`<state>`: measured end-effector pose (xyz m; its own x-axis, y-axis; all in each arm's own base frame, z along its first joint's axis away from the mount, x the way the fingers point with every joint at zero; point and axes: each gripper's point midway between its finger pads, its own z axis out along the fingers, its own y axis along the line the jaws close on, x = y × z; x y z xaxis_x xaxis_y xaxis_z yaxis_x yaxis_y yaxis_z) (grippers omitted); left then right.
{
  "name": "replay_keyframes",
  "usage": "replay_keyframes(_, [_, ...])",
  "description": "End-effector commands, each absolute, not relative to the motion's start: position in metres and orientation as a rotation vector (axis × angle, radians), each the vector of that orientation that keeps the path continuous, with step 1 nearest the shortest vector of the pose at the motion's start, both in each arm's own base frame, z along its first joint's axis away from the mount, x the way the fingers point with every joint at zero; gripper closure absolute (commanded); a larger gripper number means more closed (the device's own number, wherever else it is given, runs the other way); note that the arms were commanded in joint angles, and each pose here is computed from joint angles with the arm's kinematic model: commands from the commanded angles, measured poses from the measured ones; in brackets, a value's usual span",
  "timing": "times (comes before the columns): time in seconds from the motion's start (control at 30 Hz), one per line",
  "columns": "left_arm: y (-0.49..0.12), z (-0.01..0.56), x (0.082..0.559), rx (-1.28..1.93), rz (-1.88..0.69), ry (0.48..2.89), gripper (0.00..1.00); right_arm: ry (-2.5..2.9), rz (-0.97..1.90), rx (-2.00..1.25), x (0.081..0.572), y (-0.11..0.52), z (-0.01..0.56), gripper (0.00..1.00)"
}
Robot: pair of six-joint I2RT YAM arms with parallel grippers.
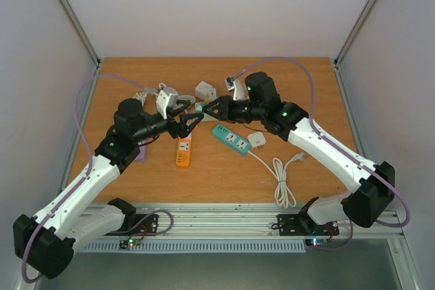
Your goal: Insert the plug
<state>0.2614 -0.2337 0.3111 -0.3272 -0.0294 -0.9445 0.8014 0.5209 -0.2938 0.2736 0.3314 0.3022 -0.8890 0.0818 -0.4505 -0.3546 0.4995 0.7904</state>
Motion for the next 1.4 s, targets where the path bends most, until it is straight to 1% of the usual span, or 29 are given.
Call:
replay_keyframes(0.0, [-0.219,0.365,0.266,0.334,-1.139,1.569,0.19,2.005,1.574,-0.317,0.266,0.333,0.378,0.75])
replay_keyframes(0.07, [-0.213,0.384,0.265,0.193,-1.277,1.502,0.18,1.951,1.622,-0.337,0.261,0.334,0.39,0.75])
replay_keyframes(0.17, [-0.209,0.397,0.265,0.052,-1.406,1.496,0.14,1.885,1.68,-0.358,0.254,0.333,0.404,0.74])
replay_keyframes(0.23, [-0.207,0.406,0.262,0.004,-1.486,1.449,0.09,1.85,1.711,-0.372,0.251,0.334,0.412,0.74])
replay_keyframes(0.27, [-0.205,0.404,0.262,-0.05,-1.548,1.438,0.08,1.854,1.724,-0.372,0.25,0.335,0.412,0.74])
replay_keyframes(0.37, [-0.205,0.403,0.262,-0.141,-1.69,1.402,0.22,1.858,1.764,-0.363,0.25,0.338,0.412,0.74])
replay_keyframes(0.47, [-0.207,0.406,0.26,-0.148,-1.773,1.355,0.28,1.87,1.779,-0.339,0.254,0.341,0.408,0.74])
replay_keyframes(0.57, [-0.209,0.412,0.257,-0.148,-1.834,1.312,0.31,1.862,1.777,-0.317,0.257,0.342,0.409,0.74])
replay_keyframes(0.73, [-0.216,0.415,0.252,-0.124,-1.849,1.313,0.31,1.897,1.759,-0.258,0.266,0.345,0.4,0.74])
replay_keyframes(0.77, [-0.218,0.414,0.251,-0.123,-1.852,1.318,0.32,1.908,1.757,-0.244,0.269,0.346,0.396,0.74])
replay_keyframes(1.0, [-0.222,0.416,0.245,-0.13,-1.893,1.284,0.46,1.904,1.743,-0.132,0.284,0.347,0.388,0.74])
replay_keyframes(1.23, [-0.218,0.422,0.245,-0.161,-1.887,1.235,0.66,1.939,1.74,-0.074,0.288,0.347,0.372,0.74])
replay_keyframes(1.33, [-0.217,0.418,0.248,-0.182,-1.85,1.27,0.8,1.933,1.73,-0.072,0.287,0.345,0.37,0.72])
replay_keyframes(1.37, [-0.217,0.418,0.248,-0.182,-1.831,1.291,0.83,1.931,1.722,-0.068,0.287,0.343,0.37,0.71])
